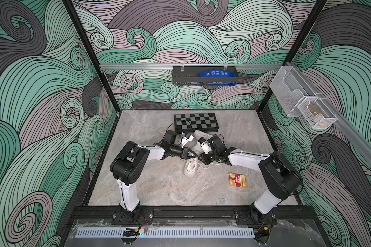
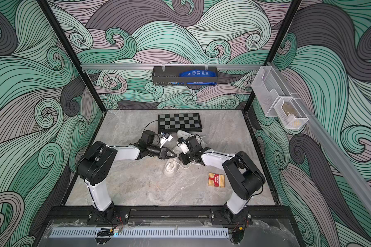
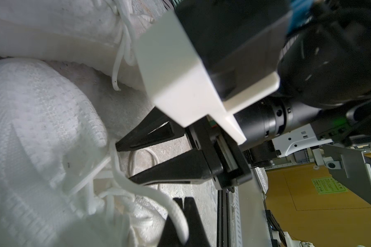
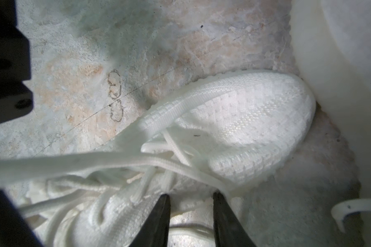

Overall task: Tie the shoes
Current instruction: Cross the shoelace with the shoelace.

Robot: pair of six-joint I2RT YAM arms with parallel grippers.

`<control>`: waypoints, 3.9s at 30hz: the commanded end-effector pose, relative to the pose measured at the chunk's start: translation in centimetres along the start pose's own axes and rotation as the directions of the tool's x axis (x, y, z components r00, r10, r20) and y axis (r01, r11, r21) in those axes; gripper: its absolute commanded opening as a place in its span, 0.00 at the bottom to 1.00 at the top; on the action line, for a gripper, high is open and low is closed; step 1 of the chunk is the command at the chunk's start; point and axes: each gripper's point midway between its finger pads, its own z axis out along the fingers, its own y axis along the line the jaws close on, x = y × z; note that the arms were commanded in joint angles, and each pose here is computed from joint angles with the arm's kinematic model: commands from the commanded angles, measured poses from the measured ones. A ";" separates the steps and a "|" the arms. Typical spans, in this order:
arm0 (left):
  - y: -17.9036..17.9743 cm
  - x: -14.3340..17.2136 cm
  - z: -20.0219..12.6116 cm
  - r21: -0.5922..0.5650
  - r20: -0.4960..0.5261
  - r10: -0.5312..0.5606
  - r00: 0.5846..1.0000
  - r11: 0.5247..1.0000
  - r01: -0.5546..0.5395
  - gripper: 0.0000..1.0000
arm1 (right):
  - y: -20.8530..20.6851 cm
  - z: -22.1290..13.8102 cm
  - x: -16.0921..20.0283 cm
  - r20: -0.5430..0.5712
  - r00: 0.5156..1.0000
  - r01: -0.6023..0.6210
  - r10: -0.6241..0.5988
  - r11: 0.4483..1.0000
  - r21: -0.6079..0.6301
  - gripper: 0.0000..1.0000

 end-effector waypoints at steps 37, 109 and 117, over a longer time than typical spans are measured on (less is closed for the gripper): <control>-0.6 -1.8 -0.9 -0.029 0.023 0.061 0.998 0.998 -0.061 0.00 | -1.2 0.8 3.6 -0.117 0.982 -0.149 0.150 0.989 0.023 0.37; -0.9 -2.3 -0.5 0.055 -0.004 0.152 0.988 0.987 -0.151 0.13 | -4.2 -15.3 -16.1 0.401 0.915 -0.107 -0.050 0.927 0.359 0.00; -0.2 -3.7 0.0 0.030 0.014 0.182 0.983 0.983 -0.182 0.22 | -3.6 -15.6 -17.3 0.427 0.904 -0.109 -0.037 0.944 0.311 0.00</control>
